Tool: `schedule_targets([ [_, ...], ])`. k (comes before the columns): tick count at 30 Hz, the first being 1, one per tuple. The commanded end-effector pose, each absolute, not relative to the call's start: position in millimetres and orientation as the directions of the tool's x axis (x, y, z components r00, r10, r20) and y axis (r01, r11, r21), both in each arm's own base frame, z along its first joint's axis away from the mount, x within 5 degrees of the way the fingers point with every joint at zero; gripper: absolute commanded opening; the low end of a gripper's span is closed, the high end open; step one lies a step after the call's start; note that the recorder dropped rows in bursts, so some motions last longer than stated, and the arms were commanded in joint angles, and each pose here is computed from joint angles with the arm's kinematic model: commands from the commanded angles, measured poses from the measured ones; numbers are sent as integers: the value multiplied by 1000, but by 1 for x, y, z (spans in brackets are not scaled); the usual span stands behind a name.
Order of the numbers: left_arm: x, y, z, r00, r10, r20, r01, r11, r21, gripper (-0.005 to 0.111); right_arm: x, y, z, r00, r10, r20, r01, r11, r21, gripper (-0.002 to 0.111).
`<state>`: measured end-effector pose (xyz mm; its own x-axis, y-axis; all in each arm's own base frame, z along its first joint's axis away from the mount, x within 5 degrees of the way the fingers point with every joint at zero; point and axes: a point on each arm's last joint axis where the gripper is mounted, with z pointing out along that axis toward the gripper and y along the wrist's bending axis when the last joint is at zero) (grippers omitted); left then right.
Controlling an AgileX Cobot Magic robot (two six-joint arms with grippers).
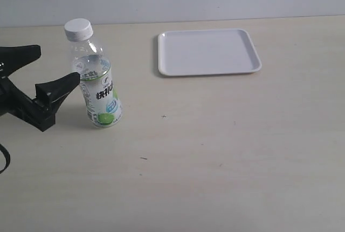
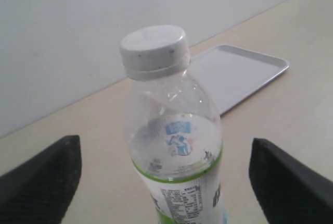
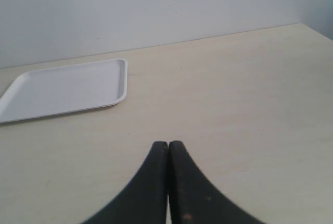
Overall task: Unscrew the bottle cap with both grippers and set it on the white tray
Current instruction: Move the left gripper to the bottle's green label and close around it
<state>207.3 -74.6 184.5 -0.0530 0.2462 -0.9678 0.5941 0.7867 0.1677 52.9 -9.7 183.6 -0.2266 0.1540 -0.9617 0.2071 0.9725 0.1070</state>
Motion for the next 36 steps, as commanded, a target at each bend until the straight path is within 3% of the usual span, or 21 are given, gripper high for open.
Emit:
schedule_targets([
  [1, 209, -71, 184, -87, 200, -976, 559, 821, 118, 95, 53, -10, 183, -219, 152, -964, 211, 972, 106, 0],
  [7, 214, -72, 181, -125, 171, -977, 557, 827, 74, 105, 53, -10, 183, -219, 152, -964, 211, 972, 106, 0],
  [18, 236, -80, 159, -202, 145, -969, 587, 809, -2, 105, 53, -10, 183, -219, 152, -964, 211, 972, 106, 0],
  [24, 240, -89, 149, -190, 205, -960, 680, 733, 22, 105, 53, -10, 183, -219, 152, -964, 211, 972, 106, 0],
  [36, 258, -97, 120, -186, 304, -934, 745, 663, 67, 105, 53, -10, 183, -219, 152, -964, 211, 972, 106, 0],
])
